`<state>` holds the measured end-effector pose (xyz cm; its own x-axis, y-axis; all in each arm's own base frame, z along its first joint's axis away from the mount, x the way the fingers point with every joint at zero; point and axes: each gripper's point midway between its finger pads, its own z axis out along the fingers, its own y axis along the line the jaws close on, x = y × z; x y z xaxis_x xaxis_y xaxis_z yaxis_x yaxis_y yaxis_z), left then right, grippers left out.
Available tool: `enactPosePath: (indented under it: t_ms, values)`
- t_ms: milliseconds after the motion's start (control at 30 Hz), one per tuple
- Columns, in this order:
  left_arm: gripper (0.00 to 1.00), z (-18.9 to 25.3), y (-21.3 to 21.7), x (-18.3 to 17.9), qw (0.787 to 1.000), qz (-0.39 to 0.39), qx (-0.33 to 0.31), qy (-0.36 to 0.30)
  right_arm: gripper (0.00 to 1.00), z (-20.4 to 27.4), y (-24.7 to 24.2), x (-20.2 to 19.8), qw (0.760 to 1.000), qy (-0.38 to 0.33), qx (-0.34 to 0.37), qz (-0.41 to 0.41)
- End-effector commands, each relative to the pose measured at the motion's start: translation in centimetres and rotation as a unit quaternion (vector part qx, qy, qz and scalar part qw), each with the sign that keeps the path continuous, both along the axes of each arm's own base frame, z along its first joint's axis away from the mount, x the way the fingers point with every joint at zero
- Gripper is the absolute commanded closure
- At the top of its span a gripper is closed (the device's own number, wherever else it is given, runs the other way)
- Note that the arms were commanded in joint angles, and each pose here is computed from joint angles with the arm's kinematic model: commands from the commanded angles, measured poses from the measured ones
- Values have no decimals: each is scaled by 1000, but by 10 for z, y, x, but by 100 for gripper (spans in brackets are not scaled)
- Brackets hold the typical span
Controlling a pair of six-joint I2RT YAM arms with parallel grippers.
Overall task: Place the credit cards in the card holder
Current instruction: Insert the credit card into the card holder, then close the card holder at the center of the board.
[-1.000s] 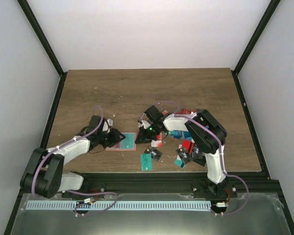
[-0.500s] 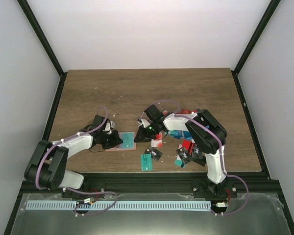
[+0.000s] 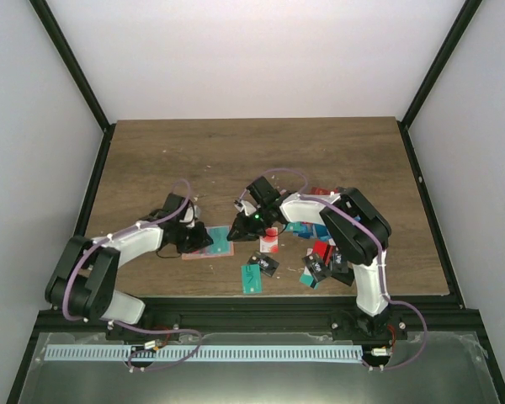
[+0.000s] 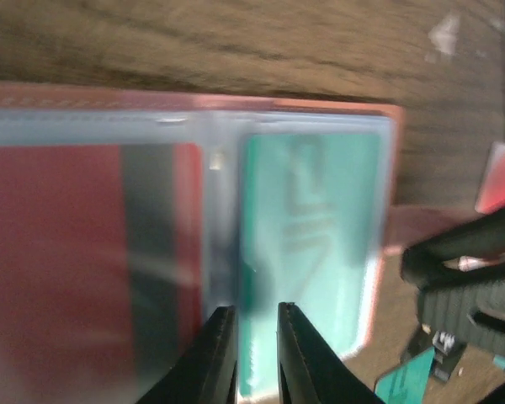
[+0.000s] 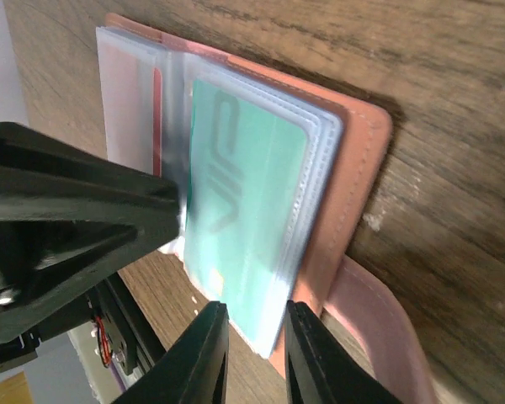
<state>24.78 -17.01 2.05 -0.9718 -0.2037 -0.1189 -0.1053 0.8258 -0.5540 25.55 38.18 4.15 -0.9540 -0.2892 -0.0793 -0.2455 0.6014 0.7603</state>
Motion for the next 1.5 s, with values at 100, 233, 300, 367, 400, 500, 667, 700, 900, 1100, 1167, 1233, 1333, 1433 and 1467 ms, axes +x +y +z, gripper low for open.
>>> enactPosePath:
  t_ms: [100, 233, 300, 367, 400, 500, 667, 700, 900, 1100, 1167, 1233, 1333, 1433, 1467]
  values:
    - [60, 57, 18, 17, 996, 3, 58, -65, 76, 41, -7, 15, 999, -48, 7, -15]
    - [47, 67, 35, 19, 993, 11, 90, -74, 70, 47, -16, 17, 998, -56, -3, -24]
    - [44, 65, 45, 17, 993, 17, 101, -67, 67, 48, -21, 18, 998, -62, -11, -29]
    - [44, 63, 52, 17, 992, 22, 107, -63, 65, 52, -24, 17, 997, -67, -12, -31]
    - [45, 64, 51, 17, 992, 20, 104, -67, 64, 53, -25, 17, 997, -68, -12, -31]
    - [50, 68, 44, 17, 994, 6, 83, -76, 62, 56, -27, 13, 997, -68, -11, -27]
    - [46, 58, 69, 14, 987, 49, 146, -54, 53, 58, -35, 14, 996, -75, -20, -37]
    - [43, 58, 77, 15, 983, 68, 162, -52, 51, 57, -38, 15, 996, -75, -22, -40]
    - [28, 60, 107, 9, 966, 174, 187, -43, 40, 53, -45, 22, 995, -79, -40, -51]
    - [17, 51, 112, 2, 961, 221, 158, -45, 31, 42, -49, 22, 994, -74, -56, -53]
    - [16, 49, 113, 2, 960, 230, 151, -46, 29, 40, -49, 22, 994, -73, -57, -51]
    - [16, 41, 113, -3, 960, 233, 149, -40, 29, 39, -48, 22, 995, -72, -57, -49]
    - [16, 28, 114, -10, 961, 235, 144, -29, 28, 39, -46, 22, 995, -71, -53, -48]
    - [20, 35, 106, -6, 968, 213, 126, -41, 29, 42, -43, 22, 995, -70, -49, -47]
    - [23, 41, 100, -3, 972, 201, 114, -50, 29, 45, -41, 22, 995, -72, -45, -45]
